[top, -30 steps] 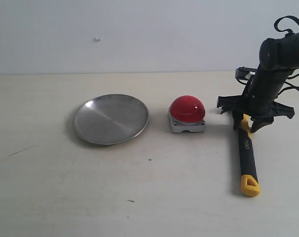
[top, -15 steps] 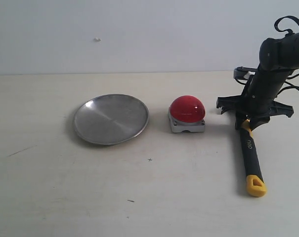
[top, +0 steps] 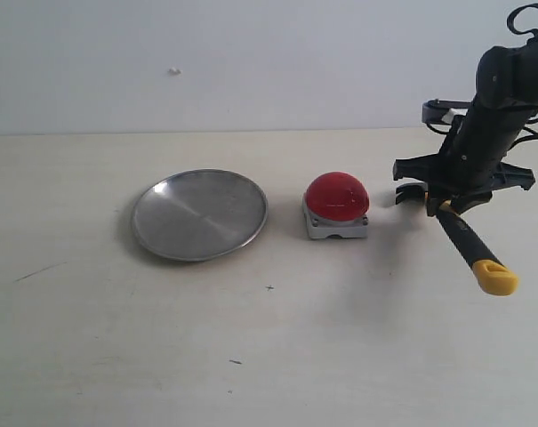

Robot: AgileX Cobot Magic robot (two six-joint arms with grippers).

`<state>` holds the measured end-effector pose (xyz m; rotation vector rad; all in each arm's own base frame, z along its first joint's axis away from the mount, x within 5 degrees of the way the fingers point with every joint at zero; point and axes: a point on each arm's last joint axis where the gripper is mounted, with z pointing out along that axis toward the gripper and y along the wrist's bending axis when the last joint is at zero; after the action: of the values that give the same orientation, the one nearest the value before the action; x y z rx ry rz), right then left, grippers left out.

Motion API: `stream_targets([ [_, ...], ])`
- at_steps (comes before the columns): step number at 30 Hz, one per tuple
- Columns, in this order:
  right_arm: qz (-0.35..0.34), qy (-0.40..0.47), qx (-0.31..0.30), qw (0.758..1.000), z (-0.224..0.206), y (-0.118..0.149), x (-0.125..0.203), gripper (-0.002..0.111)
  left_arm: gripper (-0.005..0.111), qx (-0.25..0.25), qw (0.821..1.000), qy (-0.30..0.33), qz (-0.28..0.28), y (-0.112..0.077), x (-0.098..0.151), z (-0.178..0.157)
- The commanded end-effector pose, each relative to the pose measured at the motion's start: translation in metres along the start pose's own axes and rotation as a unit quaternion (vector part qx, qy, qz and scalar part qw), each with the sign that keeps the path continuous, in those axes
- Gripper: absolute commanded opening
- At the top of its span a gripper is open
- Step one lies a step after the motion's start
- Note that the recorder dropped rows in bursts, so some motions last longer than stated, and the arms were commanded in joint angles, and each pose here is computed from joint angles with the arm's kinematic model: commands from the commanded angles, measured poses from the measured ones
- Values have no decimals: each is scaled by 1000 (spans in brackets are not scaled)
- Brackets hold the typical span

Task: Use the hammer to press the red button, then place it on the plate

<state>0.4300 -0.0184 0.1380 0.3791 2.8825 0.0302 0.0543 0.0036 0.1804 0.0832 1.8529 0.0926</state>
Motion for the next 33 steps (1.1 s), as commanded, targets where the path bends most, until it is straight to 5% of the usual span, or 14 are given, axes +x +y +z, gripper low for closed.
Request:
stream_targets([
  [1,-13,-17,3,1000,-11,-2,-4,0,0,-17,995,-44,85,2,-8,-1],
  [10,-48,-61,9,997,-29,-2,-11,0,0,10,963,-254,90,-6,-44,-12],
  [13,-48,-83,4,995,-40,-2,-14,0,0,76,944,-307,-92,-8,-54,-18],
  [15,-50,-88,4,995,-44,-2,-15,0,0,136,910,-312,-239,-9,-57,-21],
  [17,-58,-91,5,994,-46,-2,-15,0,0,185,875,-306,-326,-11,-60,-24],
  [20,-64,-105,4,992,-46,-1,-17,0,0,266,840,-339,-330,-20,-69,-32],
  [23,-61,-143,-3,988,-55,0,-23,0,7,308,864,-260,-303,-32,-86,-19],
  [25,-58,-169,-10,984,-68,1,-26,0,24,340,871,-193,-296,-41,-96,3],
  [29,-54,-222,-22,973,-97,2,-28,0,63,440,832,-103,-321,-61,-105,49],
  [33,-59,-281,-36,957,-116,7,-26,0,69,477,801,-6,-361,-78,-99,104],
])
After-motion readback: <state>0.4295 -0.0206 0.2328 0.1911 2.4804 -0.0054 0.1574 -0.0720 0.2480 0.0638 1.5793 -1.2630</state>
